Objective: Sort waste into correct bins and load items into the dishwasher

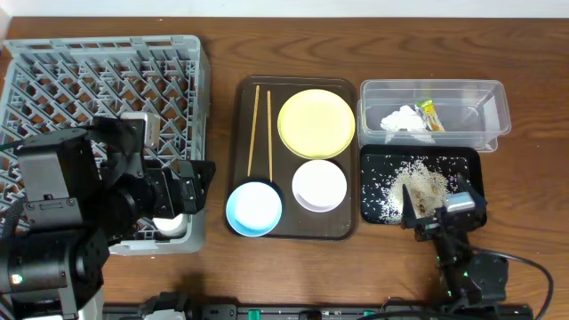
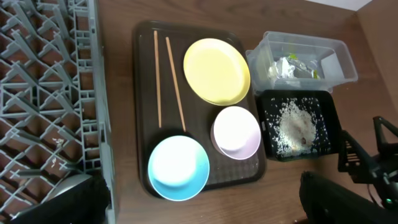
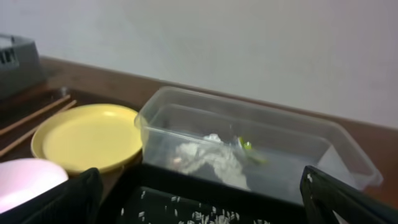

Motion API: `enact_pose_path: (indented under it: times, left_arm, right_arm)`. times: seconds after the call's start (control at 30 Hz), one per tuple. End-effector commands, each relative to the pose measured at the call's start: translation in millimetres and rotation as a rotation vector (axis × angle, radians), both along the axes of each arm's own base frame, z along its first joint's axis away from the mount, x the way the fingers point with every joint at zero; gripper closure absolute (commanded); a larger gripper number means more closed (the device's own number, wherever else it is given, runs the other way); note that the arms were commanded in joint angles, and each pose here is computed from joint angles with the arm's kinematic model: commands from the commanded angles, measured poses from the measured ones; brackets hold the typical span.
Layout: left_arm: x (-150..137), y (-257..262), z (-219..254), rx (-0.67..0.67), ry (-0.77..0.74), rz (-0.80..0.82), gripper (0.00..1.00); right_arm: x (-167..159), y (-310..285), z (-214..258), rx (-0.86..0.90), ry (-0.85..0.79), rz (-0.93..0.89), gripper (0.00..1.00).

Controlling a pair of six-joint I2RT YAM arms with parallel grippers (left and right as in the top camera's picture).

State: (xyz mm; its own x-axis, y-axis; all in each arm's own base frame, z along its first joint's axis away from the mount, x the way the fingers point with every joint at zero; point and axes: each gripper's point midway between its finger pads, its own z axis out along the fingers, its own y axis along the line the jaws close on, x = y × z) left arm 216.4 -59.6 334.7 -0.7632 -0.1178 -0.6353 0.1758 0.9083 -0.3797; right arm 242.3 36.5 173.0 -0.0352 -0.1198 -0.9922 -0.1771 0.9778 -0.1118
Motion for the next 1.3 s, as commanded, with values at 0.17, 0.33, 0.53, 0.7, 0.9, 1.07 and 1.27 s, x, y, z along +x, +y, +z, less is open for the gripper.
enact_pose_path:
  times: [0.17, 0.33, 0.53, 0.7, 0.9, 1.07, 1.27]
  left_arm:
    - [0, -1, 7, 0.003, -0.028, -0.015, 0.02]
    - [0, -1, 7, 0.003, -0.028, -0.015, 0.02]
    - [-1, -1, 7, 0.003, -0.028, -0.015, 0.02]
    - [-1, -1, 7, 0.003, -0.028, -0.015, 0.02]
    - [-1, -3, 8, -0.021, -0.02, -0.009, 0.02]
    - [9, -12, 16, -0.088, -0.047, -0.021, 0.02]
    - [28, -51, -29, -0.088, 0.128, -0.173, 0.02]
  right_arm:
    - [1, 0, -11, 0.011, -0.002, -0.001, 0.01]
    - [1, 0, -15, 0.01, 0.013, -0.001, 0.01]
    - [1, 0, -15, 0.01, 0.013, -0.001, 0.01]
    - [1, 0, -15, 0.01, 0.013, -0.001, 0.01]
    - [1, 0, -15, 0.01, 0.013, -0.001, 0.01]
    - [1, 0, -15, 0.01, 0.013, -0.001, 0.01]
    - [1, 0, -15, 0.01, 0.013, -0.001, 0.01]
